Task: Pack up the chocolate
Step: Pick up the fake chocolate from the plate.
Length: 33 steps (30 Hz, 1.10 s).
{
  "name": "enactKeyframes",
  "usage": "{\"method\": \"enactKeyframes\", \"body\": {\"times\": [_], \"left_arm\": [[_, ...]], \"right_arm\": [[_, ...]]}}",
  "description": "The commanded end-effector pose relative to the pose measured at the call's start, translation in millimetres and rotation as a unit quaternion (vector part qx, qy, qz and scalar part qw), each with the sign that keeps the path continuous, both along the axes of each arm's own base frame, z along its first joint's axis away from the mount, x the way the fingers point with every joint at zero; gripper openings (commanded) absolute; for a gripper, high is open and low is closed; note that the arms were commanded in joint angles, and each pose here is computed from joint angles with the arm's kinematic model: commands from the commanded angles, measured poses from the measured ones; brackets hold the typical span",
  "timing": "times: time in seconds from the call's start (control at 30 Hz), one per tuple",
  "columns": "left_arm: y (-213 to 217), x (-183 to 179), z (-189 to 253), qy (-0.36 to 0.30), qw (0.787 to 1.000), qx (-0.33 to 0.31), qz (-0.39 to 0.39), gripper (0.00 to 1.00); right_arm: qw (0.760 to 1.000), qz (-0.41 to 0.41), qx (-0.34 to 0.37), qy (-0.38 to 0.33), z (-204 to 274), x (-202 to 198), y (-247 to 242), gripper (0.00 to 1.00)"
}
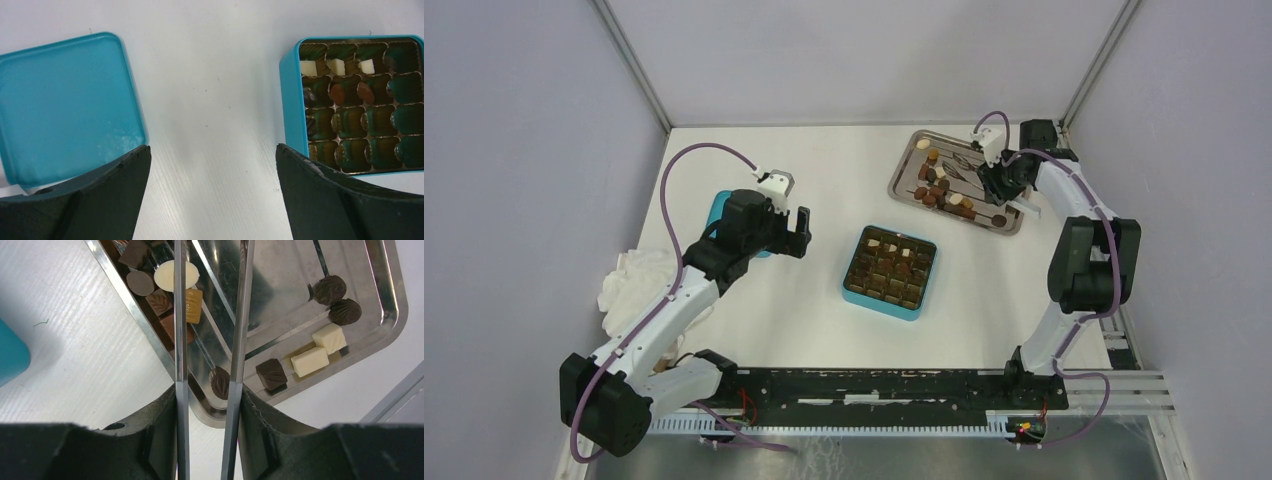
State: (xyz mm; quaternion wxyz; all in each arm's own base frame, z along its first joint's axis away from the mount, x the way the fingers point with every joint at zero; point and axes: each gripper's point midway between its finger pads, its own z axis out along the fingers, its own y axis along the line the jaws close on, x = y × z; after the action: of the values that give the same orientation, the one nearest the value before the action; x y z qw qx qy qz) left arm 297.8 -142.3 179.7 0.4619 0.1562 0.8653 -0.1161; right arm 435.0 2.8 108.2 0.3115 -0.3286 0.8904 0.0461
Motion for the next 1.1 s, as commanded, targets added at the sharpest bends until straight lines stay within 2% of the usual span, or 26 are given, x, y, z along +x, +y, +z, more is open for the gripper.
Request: {"method": "enactKeyframes", "body": {"times": [0.0, 0.13, 0.4, 1.07], "left_arm": [[-1.3, 5.3, 19.3, -0.038, 0.999, -0.002, -0.014, 0.98], [-1.2, 5.1, 19.5, -0.038, 0.999, -0.002, -0.014, 0.98], [-5.1, 3.2, 20.2, -0.036, 0.999, -0.007, -0.024, 0.99], [-5.5, 3.6, 17.4, -0.033, 0.999, -0.006, -0.024, 0.99]], "right_arm": [[0.999, -0.011, -0.029, -0.011, 15.8, 17.9, -10.8, 0.45], [0.998, -0.016, -0.067, -0.001, 11.7, 22.9, -24.5, 0.45], [0.996, -0.006, -0.089, 0.026, -2.8, 24.0, -31.6, 0.45], [0.997, 0.039, -0.044, 0.048, -18.9, 31.3, -1.0, 0.46]]}}
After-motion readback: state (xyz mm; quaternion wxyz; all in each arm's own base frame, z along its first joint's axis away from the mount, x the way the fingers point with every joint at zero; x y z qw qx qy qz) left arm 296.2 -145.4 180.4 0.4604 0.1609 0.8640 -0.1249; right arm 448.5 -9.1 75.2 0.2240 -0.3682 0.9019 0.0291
